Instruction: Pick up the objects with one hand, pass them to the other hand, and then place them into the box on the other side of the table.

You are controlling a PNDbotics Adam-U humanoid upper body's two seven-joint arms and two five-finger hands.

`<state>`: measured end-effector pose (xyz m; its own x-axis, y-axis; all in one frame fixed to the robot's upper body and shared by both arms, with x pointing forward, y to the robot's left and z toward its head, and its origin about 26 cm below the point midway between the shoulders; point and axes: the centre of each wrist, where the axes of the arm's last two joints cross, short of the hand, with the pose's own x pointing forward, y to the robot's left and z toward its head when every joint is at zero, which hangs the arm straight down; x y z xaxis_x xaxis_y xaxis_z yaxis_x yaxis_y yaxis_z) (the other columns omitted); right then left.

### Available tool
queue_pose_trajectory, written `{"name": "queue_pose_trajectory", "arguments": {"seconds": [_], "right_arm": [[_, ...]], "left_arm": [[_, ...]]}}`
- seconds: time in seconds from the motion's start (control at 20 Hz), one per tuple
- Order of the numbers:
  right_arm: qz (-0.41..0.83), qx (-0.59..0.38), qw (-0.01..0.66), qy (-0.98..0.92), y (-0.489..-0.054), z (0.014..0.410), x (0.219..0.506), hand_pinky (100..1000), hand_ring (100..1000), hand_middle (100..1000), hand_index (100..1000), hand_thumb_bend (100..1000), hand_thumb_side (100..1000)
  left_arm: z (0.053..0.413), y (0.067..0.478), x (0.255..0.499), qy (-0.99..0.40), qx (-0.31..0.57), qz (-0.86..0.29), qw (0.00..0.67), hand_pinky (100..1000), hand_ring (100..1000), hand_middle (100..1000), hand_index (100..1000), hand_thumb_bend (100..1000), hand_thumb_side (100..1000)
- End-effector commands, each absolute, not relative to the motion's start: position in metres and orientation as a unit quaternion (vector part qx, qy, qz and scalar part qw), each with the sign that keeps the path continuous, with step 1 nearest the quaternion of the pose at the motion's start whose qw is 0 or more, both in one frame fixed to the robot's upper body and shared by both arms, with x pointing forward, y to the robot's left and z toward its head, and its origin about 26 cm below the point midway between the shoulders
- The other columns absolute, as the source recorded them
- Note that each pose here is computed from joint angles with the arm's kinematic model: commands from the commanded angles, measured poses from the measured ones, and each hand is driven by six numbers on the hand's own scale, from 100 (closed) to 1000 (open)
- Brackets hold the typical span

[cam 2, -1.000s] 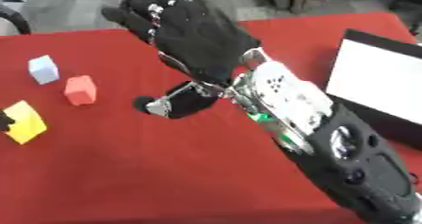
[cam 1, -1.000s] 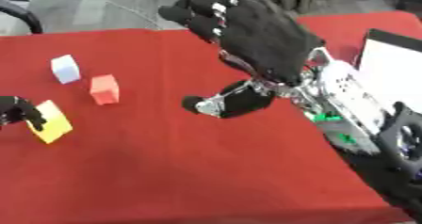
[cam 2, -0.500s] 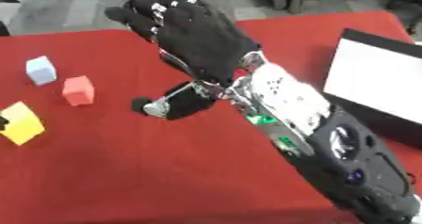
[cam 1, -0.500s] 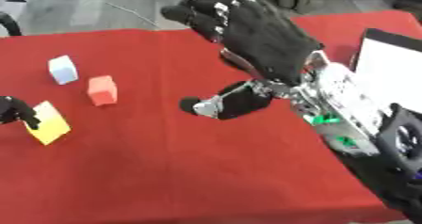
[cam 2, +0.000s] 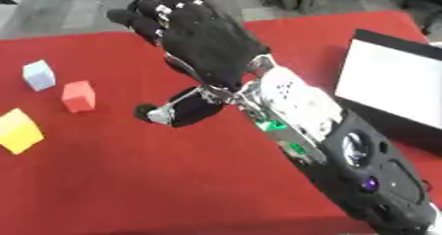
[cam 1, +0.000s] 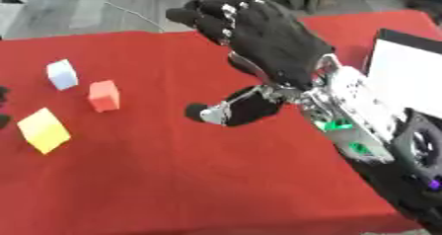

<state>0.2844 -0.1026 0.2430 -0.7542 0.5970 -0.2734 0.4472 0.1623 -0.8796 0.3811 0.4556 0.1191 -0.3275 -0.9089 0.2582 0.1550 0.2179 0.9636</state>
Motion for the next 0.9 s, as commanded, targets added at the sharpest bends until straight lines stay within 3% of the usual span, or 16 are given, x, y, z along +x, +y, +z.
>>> {"name": "queue_pose_trajectory", "arguments": {"seconds": [0.05, 0.25, 0.5, 0.7, 0.9], "right_arm": [[0.544, -0.343, 0.060, -0.763, -0.103, 0.249, 0.280, 729, 808, 788, 941, 575, 463], [0.548, -0.340, 0.063, -0.761, -0.104, 0.248, 0.281, 730, 807, 786, 934, 572, 459], [0.552, -0.338, 0.063, -0.760, -0.104, 0.248, 0.280, 735, 808, 789, 929, 567, 457], [0.552, -0.338, 0.065, -0.760, -0.104, 0.247, 0.280, 730, 807, 787, 929, 562, 460], [0.553, -0.337, 0.067, -0.759, -0.104, 0.247, 0.280, 727, 805, 781, 934, 561, 458]], "left_arm": [[0.109, 0.458, 0.391, -0.565, 0.372, -0.564, 0.474, 763, 700, 704, 837, 468, 657], [0.097, 0.447, 0.402, -0.551, 0.411, -0.569, 0.451, 767, 717, 730, 853, 557, 658], [0.083, 0.437, 0.407, -0.545, 0.424, -0.578, 0.435, 759, 695, 711, 839, 525, 632], [0.079, 0.432, 0.408, -0.542, 0.409, -0.592, 0.434, 678, 524, 523, 706, 375, 291], [0.084, 0.428, 0.409, -0.573, 0.386, -0.574, 0.440, 666, 466, 442, 625, 228, 176]]}}
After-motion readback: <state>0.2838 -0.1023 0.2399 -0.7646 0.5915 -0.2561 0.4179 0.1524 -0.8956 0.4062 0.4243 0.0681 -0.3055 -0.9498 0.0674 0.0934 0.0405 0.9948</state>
